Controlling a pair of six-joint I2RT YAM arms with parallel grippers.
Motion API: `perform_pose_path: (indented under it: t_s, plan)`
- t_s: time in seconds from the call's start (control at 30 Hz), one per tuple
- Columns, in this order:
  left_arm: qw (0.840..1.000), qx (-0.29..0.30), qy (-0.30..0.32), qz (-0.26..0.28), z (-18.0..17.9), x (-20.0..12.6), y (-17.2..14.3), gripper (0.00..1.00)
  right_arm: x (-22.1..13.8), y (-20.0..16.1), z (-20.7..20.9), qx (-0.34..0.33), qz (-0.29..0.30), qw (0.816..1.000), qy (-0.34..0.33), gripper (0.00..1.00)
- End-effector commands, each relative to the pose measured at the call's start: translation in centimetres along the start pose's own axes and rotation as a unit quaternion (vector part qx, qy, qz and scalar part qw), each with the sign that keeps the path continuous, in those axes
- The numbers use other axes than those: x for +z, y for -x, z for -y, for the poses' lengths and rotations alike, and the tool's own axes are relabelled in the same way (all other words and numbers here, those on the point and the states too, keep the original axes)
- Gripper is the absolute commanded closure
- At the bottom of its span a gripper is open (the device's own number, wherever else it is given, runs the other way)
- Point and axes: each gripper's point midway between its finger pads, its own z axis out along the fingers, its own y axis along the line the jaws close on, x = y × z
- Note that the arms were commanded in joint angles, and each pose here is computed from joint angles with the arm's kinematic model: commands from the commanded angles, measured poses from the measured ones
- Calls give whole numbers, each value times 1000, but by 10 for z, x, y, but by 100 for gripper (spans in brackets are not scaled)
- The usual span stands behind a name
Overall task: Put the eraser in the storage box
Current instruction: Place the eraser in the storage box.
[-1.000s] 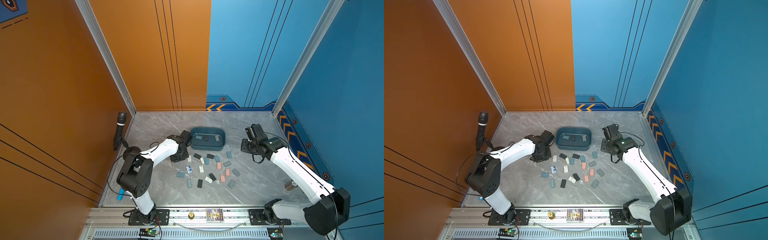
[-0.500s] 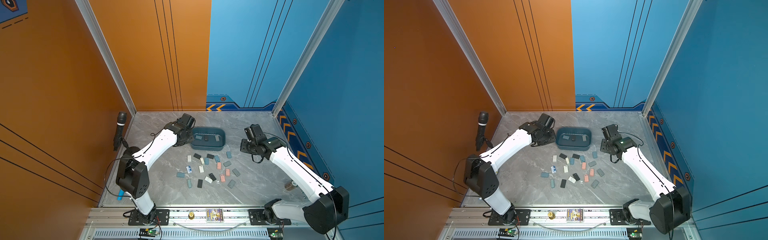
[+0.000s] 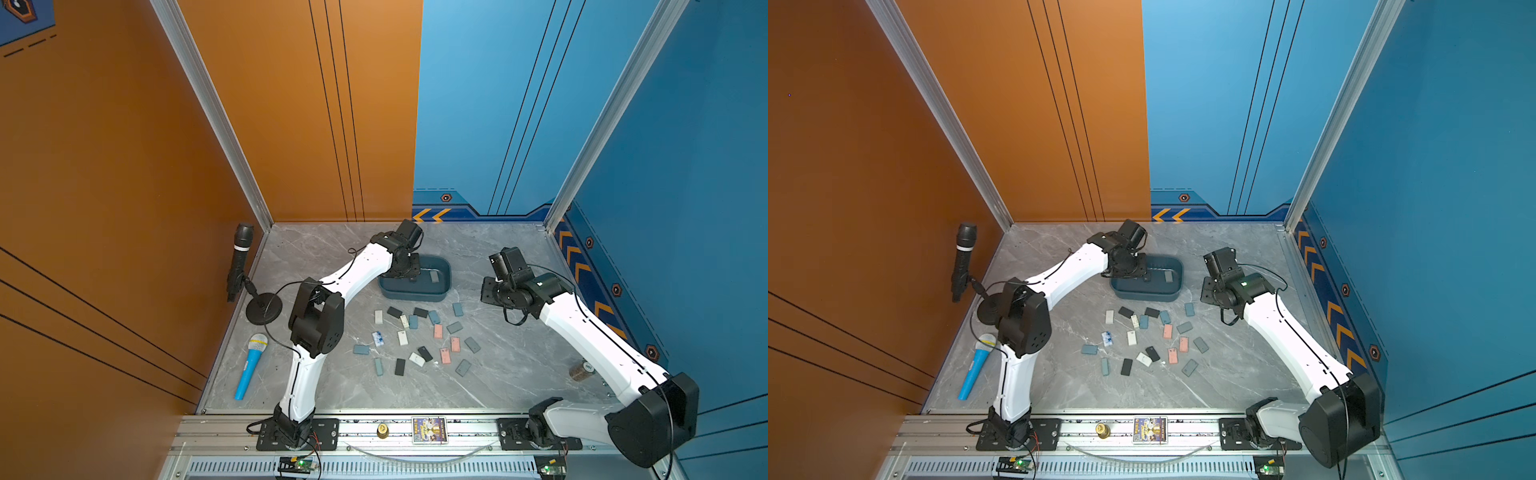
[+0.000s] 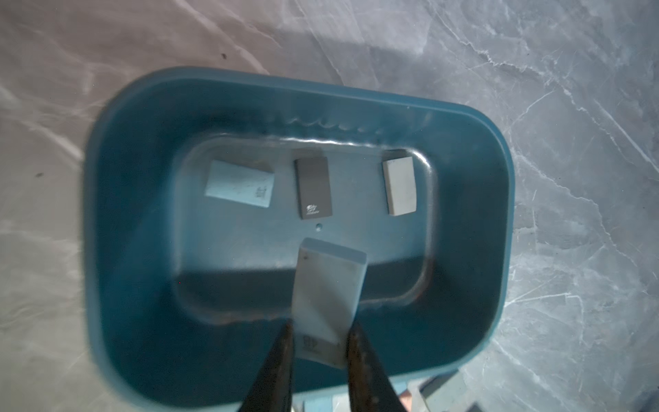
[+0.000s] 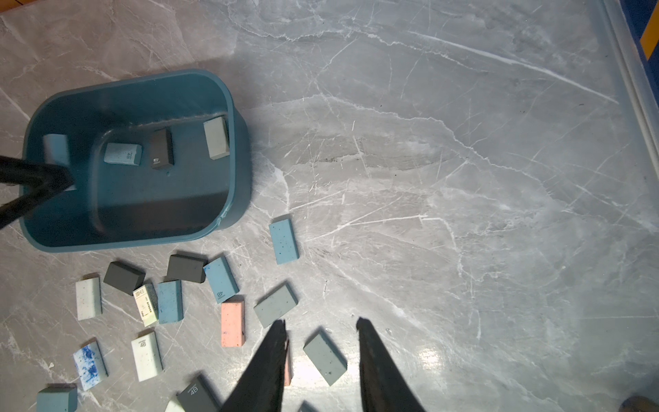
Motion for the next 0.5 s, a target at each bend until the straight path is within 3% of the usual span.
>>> perform_pose_path:
  t_s: [0.0, 0.47]
  plan:
    - [999, 27, -18, -16, 20, 12, -4, 74, -16, 4, 7, 10, 9, 1000, -8, 65]
    - [1000, -13, 7, -15, 24, 66, -3, 75, -22, -7, 22, 29, 8, 999, -19, 64]
